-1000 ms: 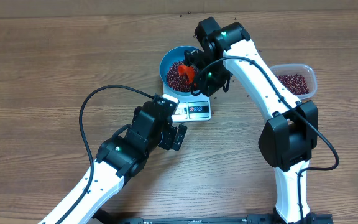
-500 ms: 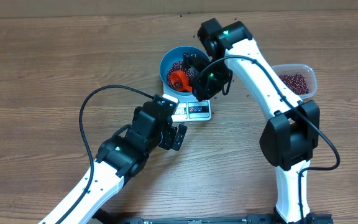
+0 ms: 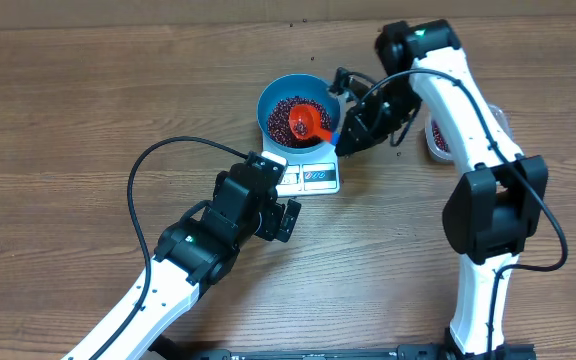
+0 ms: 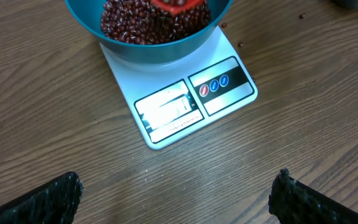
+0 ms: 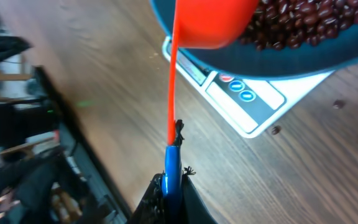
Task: Scoop item into bowl and weigh 150g on scale
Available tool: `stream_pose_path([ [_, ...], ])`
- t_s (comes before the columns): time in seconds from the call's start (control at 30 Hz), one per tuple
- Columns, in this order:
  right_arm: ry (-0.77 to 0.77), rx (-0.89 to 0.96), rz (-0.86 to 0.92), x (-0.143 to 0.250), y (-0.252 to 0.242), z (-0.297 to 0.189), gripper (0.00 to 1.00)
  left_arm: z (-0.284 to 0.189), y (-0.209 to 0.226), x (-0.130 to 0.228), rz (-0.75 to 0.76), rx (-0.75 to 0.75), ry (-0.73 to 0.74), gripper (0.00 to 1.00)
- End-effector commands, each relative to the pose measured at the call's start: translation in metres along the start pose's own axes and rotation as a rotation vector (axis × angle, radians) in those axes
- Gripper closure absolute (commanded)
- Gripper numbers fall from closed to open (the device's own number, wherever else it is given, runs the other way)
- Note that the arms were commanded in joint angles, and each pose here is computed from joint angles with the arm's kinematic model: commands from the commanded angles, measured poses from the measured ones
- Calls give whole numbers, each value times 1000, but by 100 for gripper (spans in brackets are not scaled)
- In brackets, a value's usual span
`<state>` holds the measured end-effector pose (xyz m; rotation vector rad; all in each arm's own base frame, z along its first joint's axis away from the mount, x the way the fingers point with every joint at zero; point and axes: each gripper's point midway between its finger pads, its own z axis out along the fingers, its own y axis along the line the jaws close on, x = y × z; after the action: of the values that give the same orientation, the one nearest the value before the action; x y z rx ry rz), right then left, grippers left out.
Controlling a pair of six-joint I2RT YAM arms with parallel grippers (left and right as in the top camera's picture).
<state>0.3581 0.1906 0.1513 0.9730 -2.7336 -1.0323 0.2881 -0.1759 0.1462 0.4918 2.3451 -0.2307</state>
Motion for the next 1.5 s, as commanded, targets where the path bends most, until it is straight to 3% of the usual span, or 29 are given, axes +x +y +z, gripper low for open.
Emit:
stream_pose_path([
  [0.0, -101, -81, -65, -9, 6, -20, 96, 0, 4, -2, 7, -16, -4, 1],
  [0.53, -306, -34, -11, 3, -10, -96, 96, 0, 4, -2, 7, -16, -3, 1],
  [1.03, -544, 143, 208, 58, -30, -199, 96, 0, 4, -2, 7, -16, -3, 1],
  [1.2, -520, 218, 339, 84, -52, -205, 96, 0, 4, -2, 8, -16, -3, 0],
  [1.47, -317, 401, 647, 134, -98, -180, 96, 0, 4, -2, 7, -16, -4, 0],
])
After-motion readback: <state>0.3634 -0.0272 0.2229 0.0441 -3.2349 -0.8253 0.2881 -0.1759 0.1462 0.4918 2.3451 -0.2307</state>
